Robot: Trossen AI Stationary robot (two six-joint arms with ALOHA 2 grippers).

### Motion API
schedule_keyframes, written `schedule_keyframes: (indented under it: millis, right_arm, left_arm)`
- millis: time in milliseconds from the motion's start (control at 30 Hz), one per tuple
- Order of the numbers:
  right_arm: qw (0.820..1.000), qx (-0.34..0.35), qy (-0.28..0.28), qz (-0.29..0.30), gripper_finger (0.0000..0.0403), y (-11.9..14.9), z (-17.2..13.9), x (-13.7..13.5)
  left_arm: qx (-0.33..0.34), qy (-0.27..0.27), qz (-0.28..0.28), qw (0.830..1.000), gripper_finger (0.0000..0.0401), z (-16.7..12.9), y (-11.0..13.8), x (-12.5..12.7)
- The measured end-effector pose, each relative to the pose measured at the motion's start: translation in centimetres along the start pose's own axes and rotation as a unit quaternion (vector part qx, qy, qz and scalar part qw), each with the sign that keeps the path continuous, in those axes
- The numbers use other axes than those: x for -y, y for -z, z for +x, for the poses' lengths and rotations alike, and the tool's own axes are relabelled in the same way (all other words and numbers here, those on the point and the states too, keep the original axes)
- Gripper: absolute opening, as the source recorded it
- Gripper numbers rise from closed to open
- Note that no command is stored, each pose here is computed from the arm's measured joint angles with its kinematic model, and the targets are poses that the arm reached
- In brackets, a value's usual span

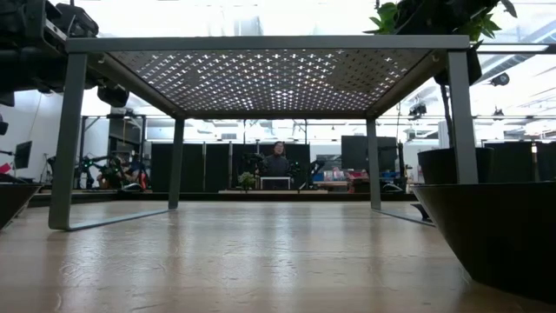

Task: Pick & Place Mini shaped plates
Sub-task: Stack the black square plate on the black square plates on the shelf

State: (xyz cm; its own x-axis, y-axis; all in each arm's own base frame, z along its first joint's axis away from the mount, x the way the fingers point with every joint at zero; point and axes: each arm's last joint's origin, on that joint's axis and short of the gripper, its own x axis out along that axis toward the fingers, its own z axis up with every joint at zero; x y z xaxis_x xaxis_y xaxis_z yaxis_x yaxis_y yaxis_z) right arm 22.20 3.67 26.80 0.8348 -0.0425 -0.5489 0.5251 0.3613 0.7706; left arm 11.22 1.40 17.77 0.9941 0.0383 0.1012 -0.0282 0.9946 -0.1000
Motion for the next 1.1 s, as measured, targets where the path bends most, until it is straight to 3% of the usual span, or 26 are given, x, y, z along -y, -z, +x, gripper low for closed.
schedule_keyframes:
  millis: [400, 633, 1100]
  right_arm:
    - [1.0, 0.001, -0.003, -0.009, 0.0061, 0.0, 0.0, -0.1]
    - [0.999, -0.016, -0.049, -0.01, 0.0087, -0.1, -0.1, -0.8]
    - [0.991, -0.121, -0.053, 0.006, 0.0071, 3.2, -0.8, -1.2]
  left_arm:
    - [0.0, 0.0, 0.0, 1.0, 0.0, 0.0, 0.0, 0.0]
    - [0.0, 0.0, 0.0, 1.0, 0.0, 0.0, 0.0, 0.0]
    - [0.0, 0.0, 0.0, 1.0, 0.0, 0.0, 0.0, 0.0]
